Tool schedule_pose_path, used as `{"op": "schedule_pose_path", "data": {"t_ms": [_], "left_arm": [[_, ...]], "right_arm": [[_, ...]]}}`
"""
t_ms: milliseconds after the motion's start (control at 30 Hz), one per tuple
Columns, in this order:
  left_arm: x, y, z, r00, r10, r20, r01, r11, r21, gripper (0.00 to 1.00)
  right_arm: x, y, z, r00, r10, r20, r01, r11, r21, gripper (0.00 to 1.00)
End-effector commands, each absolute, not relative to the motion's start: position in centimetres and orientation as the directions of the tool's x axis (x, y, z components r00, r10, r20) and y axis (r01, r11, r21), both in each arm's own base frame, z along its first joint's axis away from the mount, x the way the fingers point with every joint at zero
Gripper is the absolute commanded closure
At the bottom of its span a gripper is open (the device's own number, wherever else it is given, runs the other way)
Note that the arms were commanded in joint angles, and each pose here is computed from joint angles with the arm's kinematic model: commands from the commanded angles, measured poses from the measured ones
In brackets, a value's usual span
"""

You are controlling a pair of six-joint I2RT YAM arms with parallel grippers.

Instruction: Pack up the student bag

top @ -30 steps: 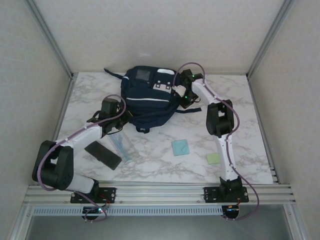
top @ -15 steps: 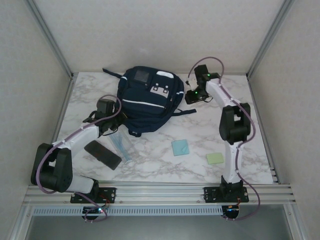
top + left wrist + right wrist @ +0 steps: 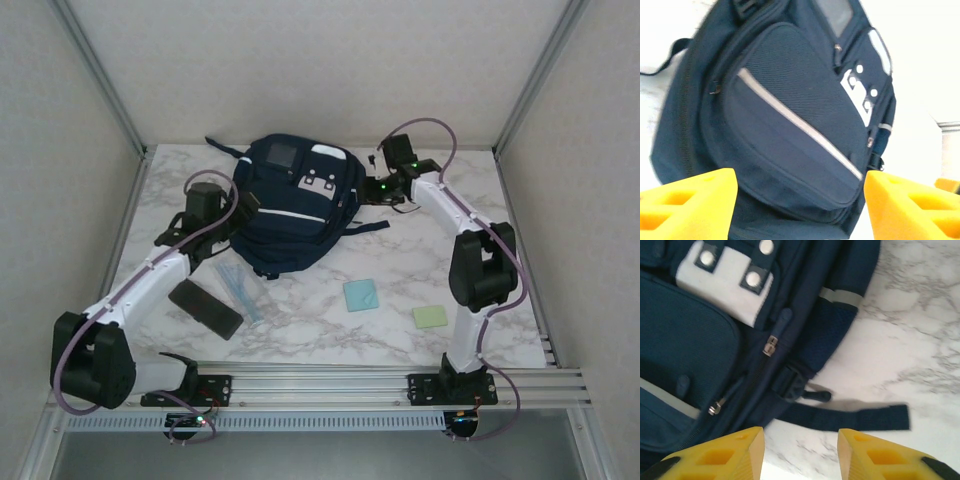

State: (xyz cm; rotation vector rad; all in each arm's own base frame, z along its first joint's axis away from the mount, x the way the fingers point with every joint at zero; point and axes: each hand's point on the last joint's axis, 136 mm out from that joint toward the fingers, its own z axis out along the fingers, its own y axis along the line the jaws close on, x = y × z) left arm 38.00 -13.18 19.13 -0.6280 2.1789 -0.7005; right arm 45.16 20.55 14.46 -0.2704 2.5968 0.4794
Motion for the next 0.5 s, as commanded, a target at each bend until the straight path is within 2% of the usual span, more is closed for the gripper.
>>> {"op": "schedule_pose_path", "data": {"t_ms": [0,267,467], "left_arm": [[39.7,-16.2,18.7,-0.599,-0.648,-0.471,-0.192,0.687,-0.701,0.33],[41.4,-17.6,12.7,-0.644,-0.638,-0.423,-0.268,0.705,-0.656,0.32],[40.9,-17.6,9.0,-0.678,-0.622,-0.391,-0.310,0.725,-0.615,0.34]], "right_arm": [[46.8,22.8,13.5,-0.869,-0.023,-0.495,-0.215,0.918,0.334,0.57],[49.8,25.4,10.8,-0.872,-0.017,-0.490,-0.215,0.911,0.352,0.60],[52.1,27.0,8.6,-0.879,0.028,-0.476,-0.152,0.930,0.335,0.64]]}}
